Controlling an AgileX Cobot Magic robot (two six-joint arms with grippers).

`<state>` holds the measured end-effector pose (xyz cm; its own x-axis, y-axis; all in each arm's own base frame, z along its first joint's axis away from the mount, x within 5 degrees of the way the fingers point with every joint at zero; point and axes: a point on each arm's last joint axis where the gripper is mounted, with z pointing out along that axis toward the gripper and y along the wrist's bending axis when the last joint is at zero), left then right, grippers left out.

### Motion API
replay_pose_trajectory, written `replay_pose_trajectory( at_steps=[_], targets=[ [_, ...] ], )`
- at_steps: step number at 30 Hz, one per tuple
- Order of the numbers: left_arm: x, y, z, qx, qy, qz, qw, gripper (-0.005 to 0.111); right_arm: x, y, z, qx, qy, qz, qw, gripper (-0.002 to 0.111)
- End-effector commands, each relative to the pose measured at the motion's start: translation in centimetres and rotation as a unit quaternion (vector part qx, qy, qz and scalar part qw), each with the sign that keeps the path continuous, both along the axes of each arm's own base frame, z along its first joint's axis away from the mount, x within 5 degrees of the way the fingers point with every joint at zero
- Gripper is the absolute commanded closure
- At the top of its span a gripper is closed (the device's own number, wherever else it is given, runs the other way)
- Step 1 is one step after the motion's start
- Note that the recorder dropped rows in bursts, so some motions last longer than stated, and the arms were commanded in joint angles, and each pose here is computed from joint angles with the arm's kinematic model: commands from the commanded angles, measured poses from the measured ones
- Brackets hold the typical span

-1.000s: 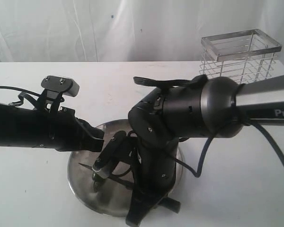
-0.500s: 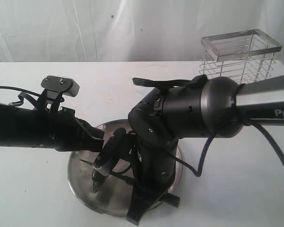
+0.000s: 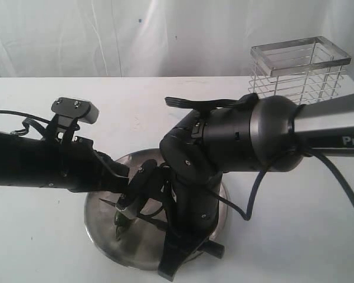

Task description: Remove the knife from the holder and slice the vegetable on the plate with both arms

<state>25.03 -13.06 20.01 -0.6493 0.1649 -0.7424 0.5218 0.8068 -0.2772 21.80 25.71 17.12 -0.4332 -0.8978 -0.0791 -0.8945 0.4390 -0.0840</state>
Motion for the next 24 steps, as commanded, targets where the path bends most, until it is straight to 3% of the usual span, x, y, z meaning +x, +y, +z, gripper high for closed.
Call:
replay_pose_trajectory(
  at_steps=[1, 24],
  targets=[
    [-0.44, 0.33, -0.50, 0.005, 0.012, 0.018, 1.000, 0.095, 0.11, 0.11, 0.20, 0.003, -0.005, 0.000, 1.000, 0.108],
    [-0.94, 0.42, -1.06, -0.002, 0.031, 0.023, 0.999, 0.095, 0.12, 0.13, 0.20, 0.004, -0.006, 0.000, 1.000, 0.108]
  ],
)
